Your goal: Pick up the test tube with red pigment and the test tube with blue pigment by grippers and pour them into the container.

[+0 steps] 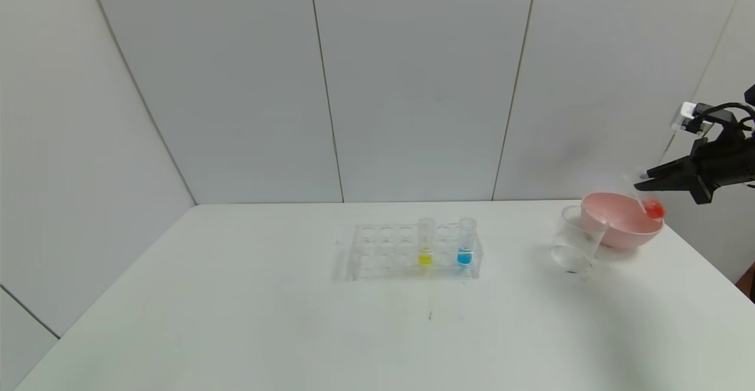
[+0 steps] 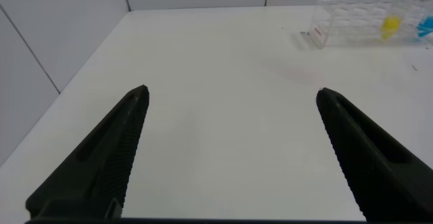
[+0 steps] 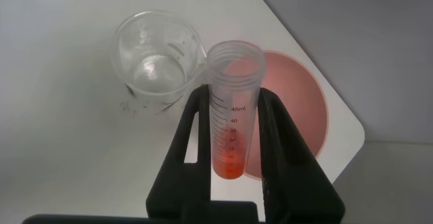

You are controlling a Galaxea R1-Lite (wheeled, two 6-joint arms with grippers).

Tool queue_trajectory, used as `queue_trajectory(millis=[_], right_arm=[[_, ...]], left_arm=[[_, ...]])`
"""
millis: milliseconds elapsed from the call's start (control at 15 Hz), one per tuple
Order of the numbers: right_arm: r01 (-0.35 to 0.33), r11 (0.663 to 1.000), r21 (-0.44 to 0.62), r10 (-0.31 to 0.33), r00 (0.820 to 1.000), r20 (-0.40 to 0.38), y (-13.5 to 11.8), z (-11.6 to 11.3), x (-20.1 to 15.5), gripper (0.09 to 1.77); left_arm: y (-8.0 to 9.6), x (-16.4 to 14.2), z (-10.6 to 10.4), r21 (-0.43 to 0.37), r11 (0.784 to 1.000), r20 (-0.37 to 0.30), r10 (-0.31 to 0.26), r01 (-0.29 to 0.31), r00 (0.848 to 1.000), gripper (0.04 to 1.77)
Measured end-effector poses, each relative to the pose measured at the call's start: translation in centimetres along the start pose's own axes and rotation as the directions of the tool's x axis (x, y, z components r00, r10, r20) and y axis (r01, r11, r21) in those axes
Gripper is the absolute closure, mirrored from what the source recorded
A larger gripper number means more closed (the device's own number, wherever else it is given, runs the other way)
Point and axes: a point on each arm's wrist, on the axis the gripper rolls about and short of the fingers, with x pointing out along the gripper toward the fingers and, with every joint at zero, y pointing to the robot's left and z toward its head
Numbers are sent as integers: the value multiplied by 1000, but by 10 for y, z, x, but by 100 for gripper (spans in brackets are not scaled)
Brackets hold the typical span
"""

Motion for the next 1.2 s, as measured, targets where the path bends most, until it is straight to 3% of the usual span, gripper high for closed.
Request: queue_trajectory(millis=[200, 333, 667, 800, 1000, 1200], right_arm=[[-25, 998, -52, 21, 996, -87, 2, -3, 9, 137], [-56, 996, -75, 48, 993, -103, 7, 0, 17, 137], [-55, 990, -131, 33, 985, -171, 16, 12, 31, 137], [-24, 986, -165, -15, 973, -230, 18, 17, 35, 137], [16, 974, -228, -93, 939, -332, 24, 27, 39, 137], [-5, 961, -277, -96, 932, -350, 31, 35, 45, 137]], left_arm=[[0, 0, 0, 0, 1000, 0, 0, 0, 1000, 5], [0, 0, 0, 0, 1000, 0, 0, 0, 1000, 5], [0, 0, 0, 0, 1000, 0, 0, 0, 1000, 5], [0, 0, 0, 0, 1000, 0, 0, 0, 1000, 5], [0, 0, 0, 0, 1000, 0, 0, 0, 1000, 5], [0, 0, 0, 0, 1000, 0, 0, 0, 1000, 5]])
